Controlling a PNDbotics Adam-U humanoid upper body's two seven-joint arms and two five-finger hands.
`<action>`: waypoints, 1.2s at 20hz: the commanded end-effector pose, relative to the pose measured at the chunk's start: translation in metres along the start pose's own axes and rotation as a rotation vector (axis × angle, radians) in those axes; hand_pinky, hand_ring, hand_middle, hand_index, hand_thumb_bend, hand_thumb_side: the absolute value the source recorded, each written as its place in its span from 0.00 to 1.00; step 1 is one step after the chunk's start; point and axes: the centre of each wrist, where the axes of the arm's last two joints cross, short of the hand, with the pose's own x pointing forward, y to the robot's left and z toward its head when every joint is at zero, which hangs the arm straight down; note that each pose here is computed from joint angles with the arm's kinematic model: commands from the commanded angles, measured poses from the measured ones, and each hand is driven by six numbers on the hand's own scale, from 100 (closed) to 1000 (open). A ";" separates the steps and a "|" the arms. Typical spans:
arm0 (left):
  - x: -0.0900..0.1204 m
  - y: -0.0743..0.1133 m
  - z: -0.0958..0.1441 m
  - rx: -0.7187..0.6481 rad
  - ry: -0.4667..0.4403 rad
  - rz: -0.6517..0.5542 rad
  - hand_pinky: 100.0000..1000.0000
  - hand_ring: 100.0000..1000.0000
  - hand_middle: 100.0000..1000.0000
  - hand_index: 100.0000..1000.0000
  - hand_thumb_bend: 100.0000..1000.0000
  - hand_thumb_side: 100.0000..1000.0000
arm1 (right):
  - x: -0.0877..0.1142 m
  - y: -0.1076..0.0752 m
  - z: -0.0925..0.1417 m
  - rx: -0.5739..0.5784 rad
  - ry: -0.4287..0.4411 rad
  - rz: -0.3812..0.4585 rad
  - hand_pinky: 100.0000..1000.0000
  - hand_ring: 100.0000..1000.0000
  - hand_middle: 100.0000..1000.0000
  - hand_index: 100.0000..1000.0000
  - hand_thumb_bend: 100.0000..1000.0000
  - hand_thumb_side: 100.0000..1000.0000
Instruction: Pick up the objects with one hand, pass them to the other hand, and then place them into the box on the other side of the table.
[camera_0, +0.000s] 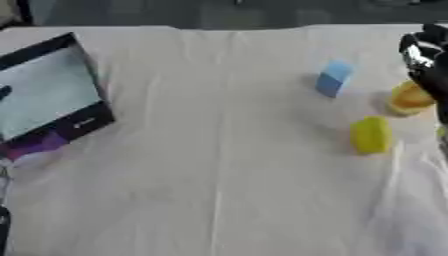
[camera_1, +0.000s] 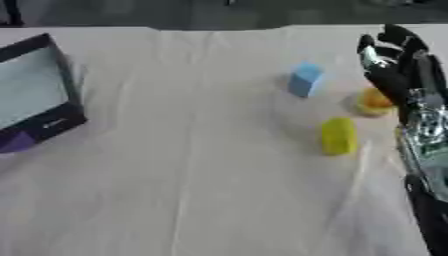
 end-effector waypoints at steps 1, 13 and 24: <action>0.009 0.002 -0.005 -0.005 -0.034 -0.012 0.79 0.87 0.88 0.82 0.67 0.59 | 0.008 -0.006 -0.004 -0.004 -0.033 0.013 0.83 0.83 0.82 0.87 0.14 0.36; 0.010 0.002 -0.005 -0.005 -0.036 -0.014 0.79 0.87 0.88 0.82 0.67 0.59 | 0.009 -0.006 -0.006 -0.005 -0.029 0.021 0.82 0.81 0.80 0.87 0.16 0.36; 0.008 0.008 -0.005 0.001 -0.028 -0.038 0.79 0.87 0.88 0.82 0.67 0.59 | 0.052 -0.019 -0.045 0.095 -0.084 0.141 0.83 0.83 0.82 0.88 0.19 0.35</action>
